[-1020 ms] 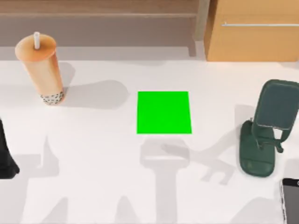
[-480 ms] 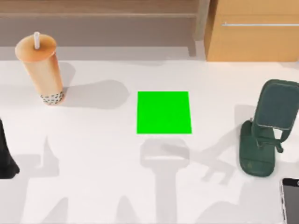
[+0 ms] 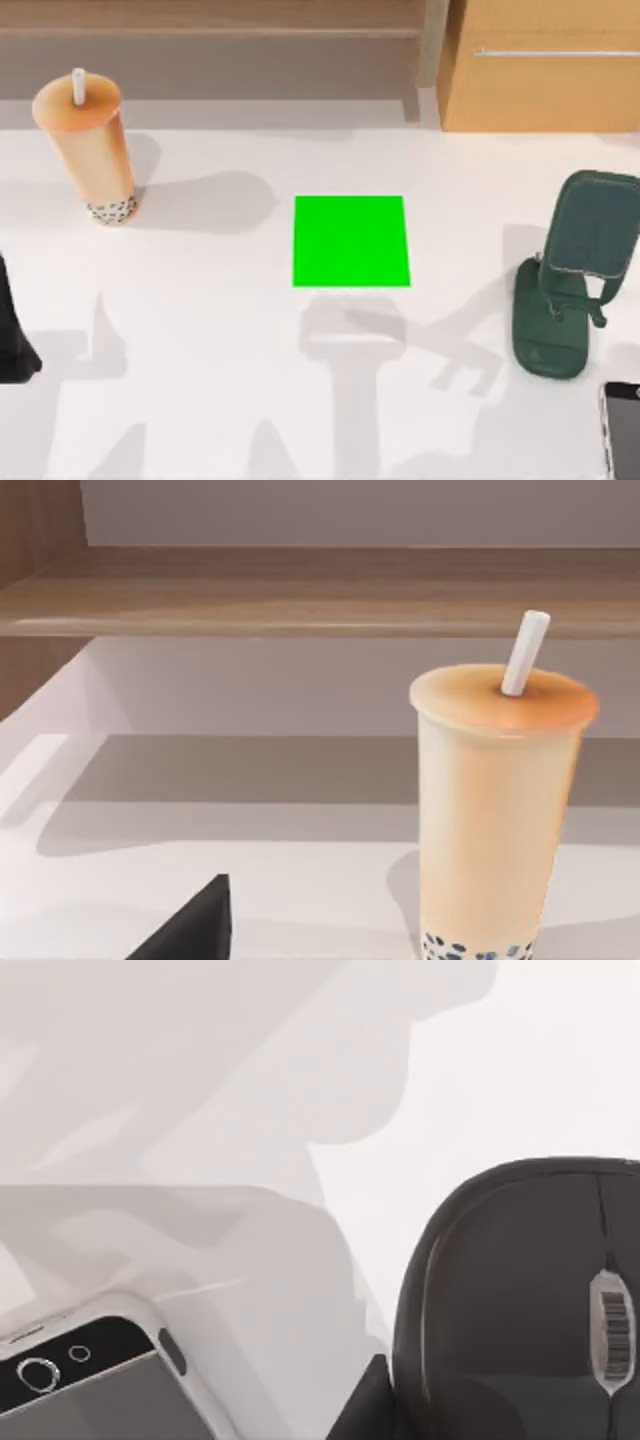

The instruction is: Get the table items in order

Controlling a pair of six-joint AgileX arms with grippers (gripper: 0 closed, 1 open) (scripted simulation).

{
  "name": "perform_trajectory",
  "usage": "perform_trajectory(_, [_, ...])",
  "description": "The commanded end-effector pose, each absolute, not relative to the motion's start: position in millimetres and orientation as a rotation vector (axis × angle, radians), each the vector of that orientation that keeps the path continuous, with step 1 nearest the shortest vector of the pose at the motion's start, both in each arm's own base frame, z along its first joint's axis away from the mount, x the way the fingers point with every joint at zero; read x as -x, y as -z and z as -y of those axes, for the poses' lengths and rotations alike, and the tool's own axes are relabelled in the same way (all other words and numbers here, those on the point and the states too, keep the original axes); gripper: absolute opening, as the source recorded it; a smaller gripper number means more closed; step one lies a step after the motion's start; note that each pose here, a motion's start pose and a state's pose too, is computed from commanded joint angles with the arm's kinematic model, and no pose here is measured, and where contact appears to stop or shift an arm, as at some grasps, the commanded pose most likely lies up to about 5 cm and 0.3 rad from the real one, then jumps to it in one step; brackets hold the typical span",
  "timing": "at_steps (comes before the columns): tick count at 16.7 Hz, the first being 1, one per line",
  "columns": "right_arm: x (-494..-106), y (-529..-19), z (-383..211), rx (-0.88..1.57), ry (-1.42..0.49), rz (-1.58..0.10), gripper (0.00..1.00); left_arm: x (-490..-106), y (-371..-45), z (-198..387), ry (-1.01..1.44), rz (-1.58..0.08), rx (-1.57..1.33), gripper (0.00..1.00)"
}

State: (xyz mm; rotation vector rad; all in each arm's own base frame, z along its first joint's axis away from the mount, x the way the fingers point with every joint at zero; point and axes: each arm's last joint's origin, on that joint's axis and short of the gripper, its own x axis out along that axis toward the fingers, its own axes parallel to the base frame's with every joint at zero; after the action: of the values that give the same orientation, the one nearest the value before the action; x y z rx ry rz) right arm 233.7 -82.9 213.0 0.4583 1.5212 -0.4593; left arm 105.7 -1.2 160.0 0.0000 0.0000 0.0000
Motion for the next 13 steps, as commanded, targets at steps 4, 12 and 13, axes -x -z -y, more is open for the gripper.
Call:
perform_trajectory(4, [-249, -215, 77, -0.443, 0.445, -1.547, 0.0, -106, -160, 1, 0.0, 0.0, 0.0, 1.0])
perform_trajectory(12, [-367, -219, 19, -0.318, 0.347, -1.623, 0.0, -106, -160, 1, 0.0, 0.0, 0.0, 1.0])
perform_trajectory(13, [-384, -217, 5, -0.297, 0.329, -1.632, 0.0, -106, -160, 1, 0.0, 0.0, 0.0, 1.0])
